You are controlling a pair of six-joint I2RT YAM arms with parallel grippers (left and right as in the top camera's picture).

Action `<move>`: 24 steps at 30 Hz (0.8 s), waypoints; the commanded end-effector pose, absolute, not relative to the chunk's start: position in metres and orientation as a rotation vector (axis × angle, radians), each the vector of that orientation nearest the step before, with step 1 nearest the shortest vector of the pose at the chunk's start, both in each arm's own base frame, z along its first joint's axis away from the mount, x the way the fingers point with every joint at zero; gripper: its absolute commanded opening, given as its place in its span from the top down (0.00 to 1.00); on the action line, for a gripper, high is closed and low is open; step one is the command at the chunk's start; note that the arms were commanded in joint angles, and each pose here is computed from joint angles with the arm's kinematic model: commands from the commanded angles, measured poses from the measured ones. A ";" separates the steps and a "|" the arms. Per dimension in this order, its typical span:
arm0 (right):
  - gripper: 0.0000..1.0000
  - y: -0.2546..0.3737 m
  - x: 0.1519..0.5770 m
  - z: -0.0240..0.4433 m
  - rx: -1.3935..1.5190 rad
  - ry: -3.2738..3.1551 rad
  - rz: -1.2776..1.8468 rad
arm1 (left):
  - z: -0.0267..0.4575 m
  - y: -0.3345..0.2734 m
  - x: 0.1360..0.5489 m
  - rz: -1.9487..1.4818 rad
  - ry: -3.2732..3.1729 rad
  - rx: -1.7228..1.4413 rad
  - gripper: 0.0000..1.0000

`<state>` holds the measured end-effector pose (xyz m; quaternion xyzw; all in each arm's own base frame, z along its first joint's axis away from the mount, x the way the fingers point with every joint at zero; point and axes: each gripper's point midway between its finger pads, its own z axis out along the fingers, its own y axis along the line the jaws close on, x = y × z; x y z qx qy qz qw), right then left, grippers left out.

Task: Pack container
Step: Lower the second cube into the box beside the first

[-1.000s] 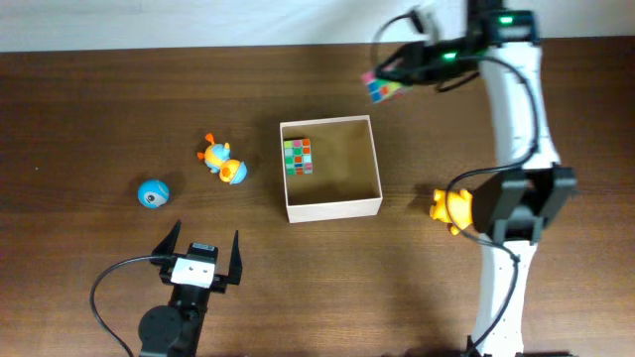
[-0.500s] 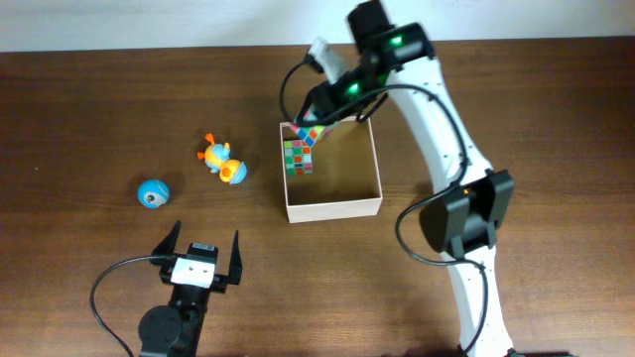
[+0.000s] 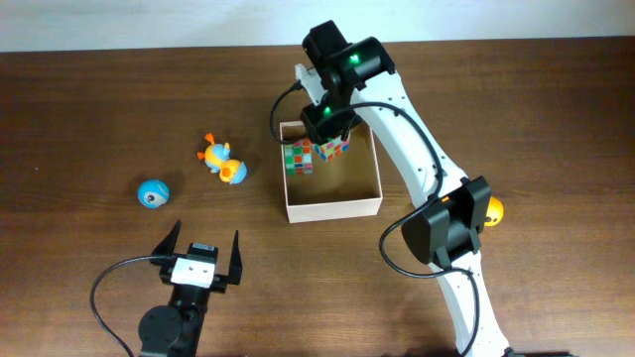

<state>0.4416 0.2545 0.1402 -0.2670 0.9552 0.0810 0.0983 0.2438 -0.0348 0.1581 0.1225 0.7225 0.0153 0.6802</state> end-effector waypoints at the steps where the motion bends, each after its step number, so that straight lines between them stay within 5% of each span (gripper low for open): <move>1: 0.53 0.239 0.451 0.150 -0.631 2.827 0.101 | 0.156 -0.033 0.244 0.051 1.625 0.285 0.01; 24: 0.53 0.249 0.447 0.085 -0.418 2.935 0.093 | 0.156 -0.033 0.244 0.051 1.625 0.285 0.01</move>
